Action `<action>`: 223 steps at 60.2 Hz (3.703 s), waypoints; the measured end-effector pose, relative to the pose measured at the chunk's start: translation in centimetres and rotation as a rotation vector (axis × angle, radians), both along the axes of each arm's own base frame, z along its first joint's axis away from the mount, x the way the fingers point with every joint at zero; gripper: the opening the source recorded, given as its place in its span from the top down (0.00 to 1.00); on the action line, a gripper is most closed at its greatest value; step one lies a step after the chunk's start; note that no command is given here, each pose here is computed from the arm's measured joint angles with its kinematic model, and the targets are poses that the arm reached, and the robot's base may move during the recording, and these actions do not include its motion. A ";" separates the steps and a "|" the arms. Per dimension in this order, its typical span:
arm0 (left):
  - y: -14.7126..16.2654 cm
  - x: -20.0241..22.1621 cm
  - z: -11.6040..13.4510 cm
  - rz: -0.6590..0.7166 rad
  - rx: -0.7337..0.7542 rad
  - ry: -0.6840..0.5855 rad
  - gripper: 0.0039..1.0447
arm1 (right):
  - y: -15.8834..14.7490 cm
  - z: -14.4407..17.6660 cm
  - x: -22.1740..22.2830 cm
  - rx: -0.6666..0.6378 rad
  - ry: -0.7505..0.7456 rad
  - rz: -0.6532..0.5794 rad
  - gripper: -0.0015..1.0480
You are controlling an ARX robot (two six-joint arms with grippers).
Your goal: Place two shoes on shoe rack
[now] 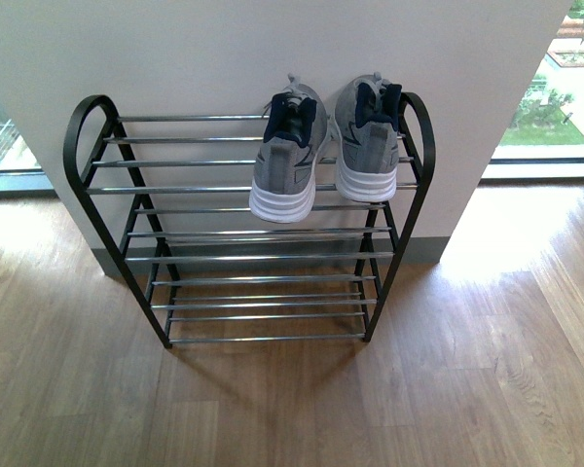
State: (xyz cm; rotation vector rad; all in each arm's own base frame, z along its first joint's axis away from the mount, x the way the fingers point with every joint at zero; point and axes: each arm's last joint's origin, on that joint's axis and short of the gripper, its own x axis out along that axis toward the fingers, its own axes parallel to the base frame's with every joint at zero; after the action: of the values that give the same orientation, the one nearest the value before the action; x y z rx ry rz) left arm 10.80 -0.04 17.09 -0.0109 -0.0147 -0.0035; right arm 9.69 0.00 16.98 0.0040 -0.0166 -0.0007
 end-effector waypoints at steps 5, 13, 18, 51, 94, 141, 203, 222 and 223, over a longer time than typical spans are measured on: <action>0.0 -0.8 -0.5 0.000 0.001 0.034 0.99 | 0.0 0.0 0.0 0.000 0.000 0.000 0.09; 0.0 -1.0 -0.4 0.001 0.000 0.018 0.99 | 0.0 0.0 0.0 0.000 0.000 0.000 0.09; 0.0 -1.0 -0.4 0.001 0.000 0.017 0.99 | 0.0 0.0 0.0 0.000 -0.001 0.000 0.09; 0.0 -1.0 -0.4 0.003 0.000 0.016 0.31 | 0.0 0.0 0.0 0.000 -0.001 0.003 0.09; 0.0 -1.0 -0.4 0.001 0.003 0.016 0.09 | 0.0 0.0 0.0 0.000 -0.001 0.000 0.09; 0.0 -1.0 -0.4 0.002 0.003 0.016 0.09 | 0.0 0.0 0.0 0.000 -0.001 0.000 0.09; 0.0 -1.0 -0.4 0.001 0.003 0.016 0.09 | 0.0 0.0 0.0 0.000 0.001 0.000 0.09; 0.0 -1.0 -0.4 0.001 0.003 0.016 0.09 | 0.0 0.0 0.0 0.000 0.001 0.001 0.09; 0.0 -1.0 -0.4 0.001 0.003 0.016 0.09 | 0.0 0.0 0.0 0.000 0.001 0.001 0.09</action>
State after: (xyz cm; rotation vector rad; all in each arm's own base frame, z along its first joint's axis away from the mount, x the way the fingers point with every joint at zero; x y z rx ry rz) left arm 9.78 -0.02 16.71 -0.0078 0.0017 -0.0023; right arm 9.68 0.00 16.97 0.0036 -0.0154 0.0000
